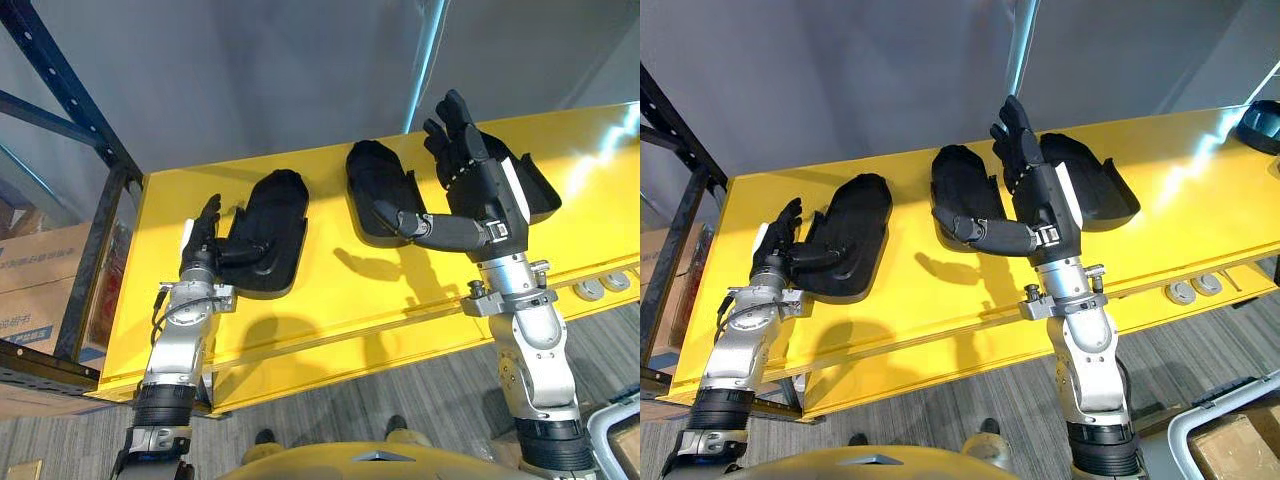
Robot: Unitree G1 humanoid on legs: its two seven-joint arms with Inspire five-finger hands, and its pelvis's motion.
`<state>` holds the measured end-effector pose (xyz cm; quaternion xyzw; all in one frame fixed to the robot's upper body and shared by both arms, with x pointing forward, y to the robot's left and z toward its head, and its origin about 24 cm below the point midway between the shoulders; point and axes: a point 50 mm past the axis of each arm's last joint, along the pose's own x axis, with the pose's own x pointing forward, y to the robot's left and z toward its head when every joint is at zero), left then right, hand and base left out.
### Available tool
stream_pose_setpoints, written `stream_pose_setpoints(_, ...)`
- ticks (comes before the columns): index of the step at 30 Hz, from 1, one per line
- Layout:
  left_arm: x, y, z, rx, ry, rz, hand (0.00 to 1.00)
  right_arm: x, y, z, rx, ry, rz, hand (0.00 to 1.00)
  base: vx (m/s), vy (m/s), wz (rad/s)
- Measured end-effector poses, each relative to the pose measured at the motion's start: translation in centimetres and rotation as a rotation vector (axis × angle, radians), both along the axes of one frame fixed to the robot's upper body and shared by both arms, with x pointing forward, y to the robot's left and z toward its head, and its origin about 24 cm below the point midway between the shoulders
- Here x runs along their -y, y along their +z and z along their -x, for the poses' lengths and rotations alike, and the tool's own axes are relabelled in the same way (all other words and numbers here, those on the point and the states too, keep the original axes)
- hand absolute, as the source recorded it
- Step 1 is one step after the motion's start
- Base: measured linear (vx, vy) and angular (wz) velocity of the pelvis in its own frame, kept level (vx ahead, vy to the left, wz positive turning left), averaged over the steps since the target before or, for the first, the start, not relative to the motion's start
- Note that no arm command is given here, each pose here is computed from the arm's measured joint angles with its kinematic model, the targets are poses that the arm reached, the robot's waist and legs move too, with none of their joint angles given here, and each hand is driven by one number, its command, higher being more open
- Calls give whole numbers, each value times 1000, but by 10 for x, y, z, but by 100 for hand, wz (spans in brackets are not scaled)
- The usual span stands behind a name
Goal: Walk over and take three plastic housings, then place them on the shelf
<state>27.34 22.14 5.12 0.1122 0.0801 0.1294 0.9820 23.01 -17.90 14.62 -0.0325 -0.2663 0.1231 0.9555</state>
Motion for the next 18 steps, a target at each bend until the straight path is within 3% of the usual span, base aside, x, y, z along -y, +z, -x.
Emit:
stream_pose_setpoints(7, 1, 7, 18, 131, 208, 87, 100, -25, -12, -1, -80, 122, -218, 100, 0, 0, 0)
stream_pose_setpoints(11, 10, 51, 35, 470, 270, 221, 100, -59, -32, -3, -215, 250, -270, 100, 0, 0, 0)
stream_pose_setpoints(16, 26, 110, 59, 900, 157, 411, 100, -96, -53, 1, -361, 362, -268, 100, -7, -2, 7)
stream_pose_setpoints(18, 31, 120, 65, 977, 112, 452, 100, -102, -55, 3, -385, 353, -276, 100, -5, -1, 3)
